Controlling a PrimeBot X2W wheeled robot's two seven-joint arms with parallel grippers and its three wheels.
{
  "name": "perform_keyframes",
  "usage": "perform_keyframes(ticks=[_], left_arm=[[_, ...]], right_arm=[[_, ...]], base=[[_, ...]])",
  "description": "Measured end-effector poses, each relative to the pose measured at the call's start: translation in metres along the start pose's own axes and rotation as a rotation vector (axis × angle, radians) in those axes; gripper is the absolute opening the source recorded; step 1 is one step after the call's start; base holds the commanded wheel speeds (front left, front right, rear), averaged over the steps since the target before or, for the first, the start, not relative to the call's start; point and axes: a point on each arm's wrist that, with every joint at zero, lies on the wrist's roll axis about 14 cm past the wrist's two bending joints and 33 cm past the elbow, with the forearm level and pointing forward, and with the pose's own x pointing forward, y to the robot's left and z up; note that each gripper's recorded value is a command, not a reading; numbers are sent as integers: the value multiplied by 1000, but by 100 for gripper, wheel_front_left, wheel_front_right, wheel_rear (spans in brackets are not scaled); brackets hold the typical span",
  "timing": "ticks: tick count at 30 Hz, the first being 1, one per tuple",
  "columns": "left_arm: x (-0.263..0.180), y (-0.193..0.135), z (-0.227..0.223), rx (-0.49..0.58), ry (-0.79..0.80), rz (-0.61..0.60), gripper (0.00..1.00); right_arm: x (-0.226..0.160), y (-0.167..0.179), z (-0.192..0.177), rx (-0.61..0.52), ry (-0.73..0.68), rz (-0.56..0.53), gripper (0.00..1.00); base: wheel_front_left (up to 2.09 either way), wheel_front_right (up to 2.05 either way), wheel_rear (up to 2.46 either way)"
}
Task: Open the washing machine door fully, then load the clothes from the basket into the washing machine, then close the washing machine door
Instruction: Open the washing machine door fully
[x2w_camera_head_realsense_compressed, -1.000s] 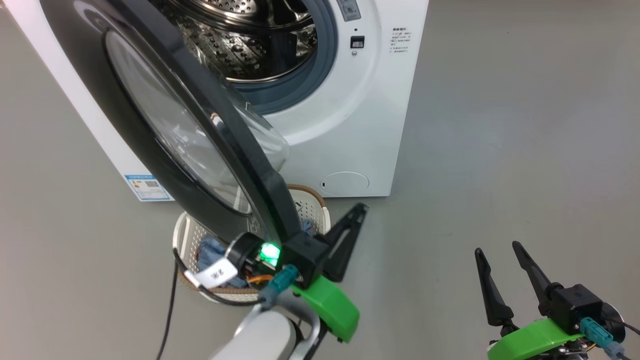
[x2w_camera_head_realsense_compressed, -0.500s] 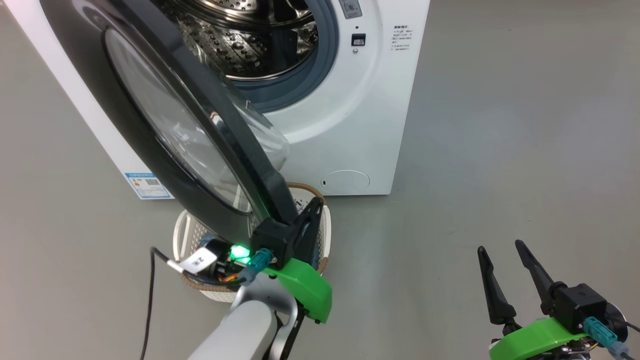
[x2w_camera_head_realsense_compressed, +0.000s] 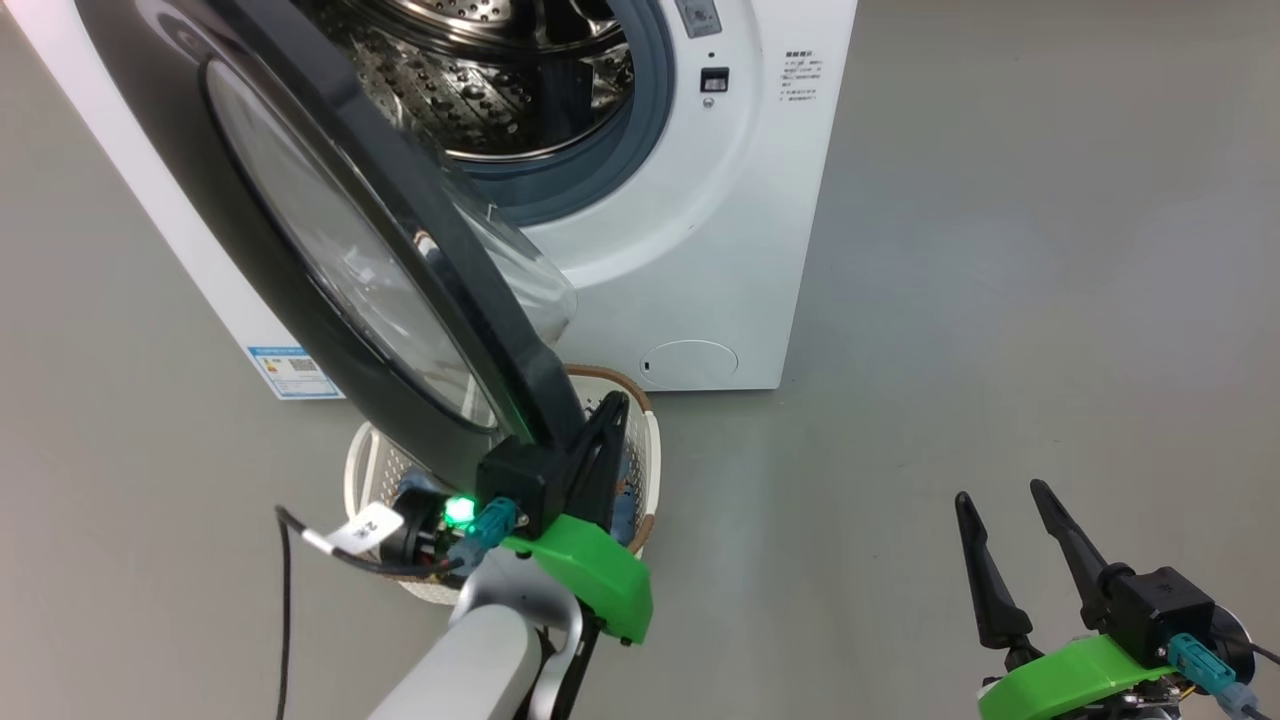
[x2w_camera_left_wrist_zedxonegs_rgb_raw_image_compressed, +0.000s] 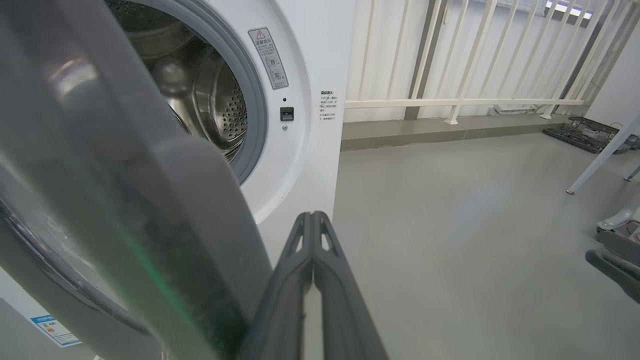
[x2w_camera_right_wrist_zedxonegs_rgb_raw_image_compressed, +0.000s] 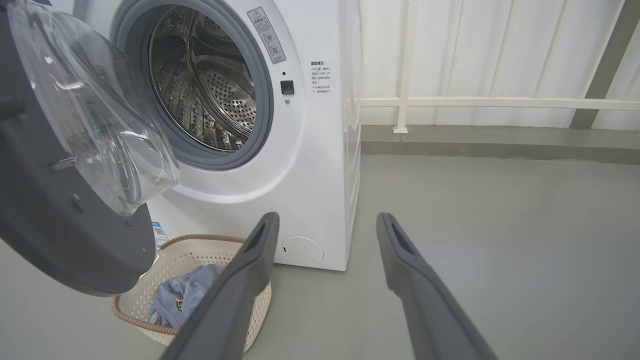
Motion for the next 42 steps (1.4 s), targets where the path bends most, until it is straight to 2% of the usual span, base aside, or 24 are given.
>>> perform_keyframes(ticks=[19, 42], left_arm=[[-25, 18, -1, -53, 5, 68, 0], [-65, 50, 4, -25, -11, 212, 0]], right_arm=[[10, 6, -10, 7, 23, 19, 100], [26, 27, -20, 22, 41, 82, 100]], base=[[0, 0, 0], [0, 0, 0]])
